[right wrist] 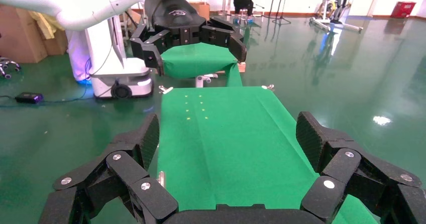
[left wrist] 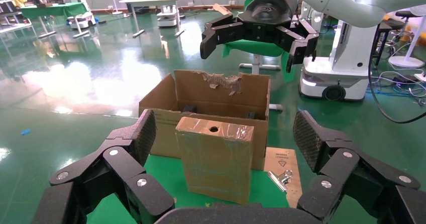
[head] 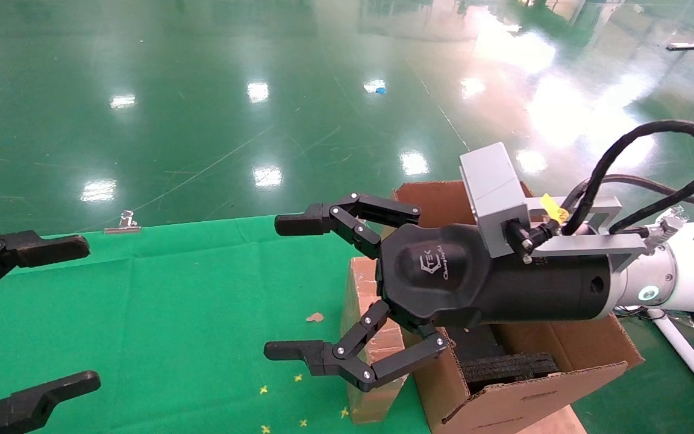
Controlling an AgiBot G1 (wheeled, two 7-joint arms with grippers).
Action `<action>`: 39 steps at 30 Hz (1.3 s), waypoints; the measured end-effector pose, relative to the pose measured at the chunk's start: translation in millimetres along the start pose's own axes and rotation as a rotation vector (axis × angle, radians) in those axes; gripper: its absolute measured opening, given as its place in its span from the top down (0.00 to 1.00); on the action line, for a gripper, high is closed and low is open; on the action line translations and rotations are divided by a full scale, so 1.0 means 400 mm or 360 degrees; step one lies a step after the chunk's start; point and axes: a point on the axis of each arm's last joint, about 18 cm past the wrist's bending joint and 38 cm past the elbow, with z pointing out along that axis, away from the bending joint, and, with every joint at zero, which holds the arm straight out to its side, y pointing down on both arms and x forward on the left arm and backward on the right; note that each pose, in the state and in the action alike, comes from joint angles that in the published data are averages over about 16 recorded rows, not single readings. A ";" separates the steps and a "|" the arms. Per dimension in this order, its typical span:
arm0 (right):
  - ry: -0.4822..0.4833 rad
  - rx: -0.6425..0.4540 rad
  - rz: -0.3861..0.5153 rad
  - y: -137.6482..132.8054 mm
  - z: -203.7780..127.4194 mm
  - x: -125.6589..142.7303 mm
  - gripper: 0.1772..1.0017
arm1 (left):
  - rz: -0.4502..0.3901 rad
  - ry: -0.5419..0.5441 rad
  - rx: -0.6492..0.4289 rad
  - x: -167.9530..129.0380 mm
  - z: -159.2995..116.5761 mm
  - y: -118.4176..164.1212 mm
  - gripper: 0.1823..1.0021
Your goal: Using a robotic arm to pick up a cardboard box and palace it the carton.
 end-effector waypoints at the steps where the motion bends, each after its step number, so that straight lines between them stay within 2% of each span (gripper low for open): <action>1: 0.0000 0.0000 0.0000 0.000 0.000 0.000 0.00 | 0.0000 0.0000 0.0000 0.000 0.000 0.000 0.00; 13: -0.0012 -0.0020 0.0005 0.008 0.006 -0.004 0.00 | 0.0000 0.0000 0.0000 0.000 0.000 0.000 0.00; 19: -0.0067 -0.0153 0.0044 0.046 0.038 -0.011 0.00 | 0.0000 0.0000 0.0000 0.000 0.000 0.000 0.00; 24: -0.0155 -0.0404 0.0095 0.105 0.096 -0.009 0.00 | 0.0000 0.0000 0.0000 0.000 0.000 0.000 0.00; 30: -0.0226 -0.0847 0.0123 0.170 0.179 0.025 0.00 | 0.0000 0.0000 0.0000 0.000 0.000 0.000 0.00; 34: -0.0198 -0.1143 0.0090 0.174 0.222 0.070 0.00 | 0.0000 0.0000 0.0000 0.000 0.000 0.000 0.00; 39: -0.0088 -0.1440 0.0022 0.135 0.253 0.133 0.00 | 0.0000 0.0000 0.0000 0.000 0.000 0.000 0.00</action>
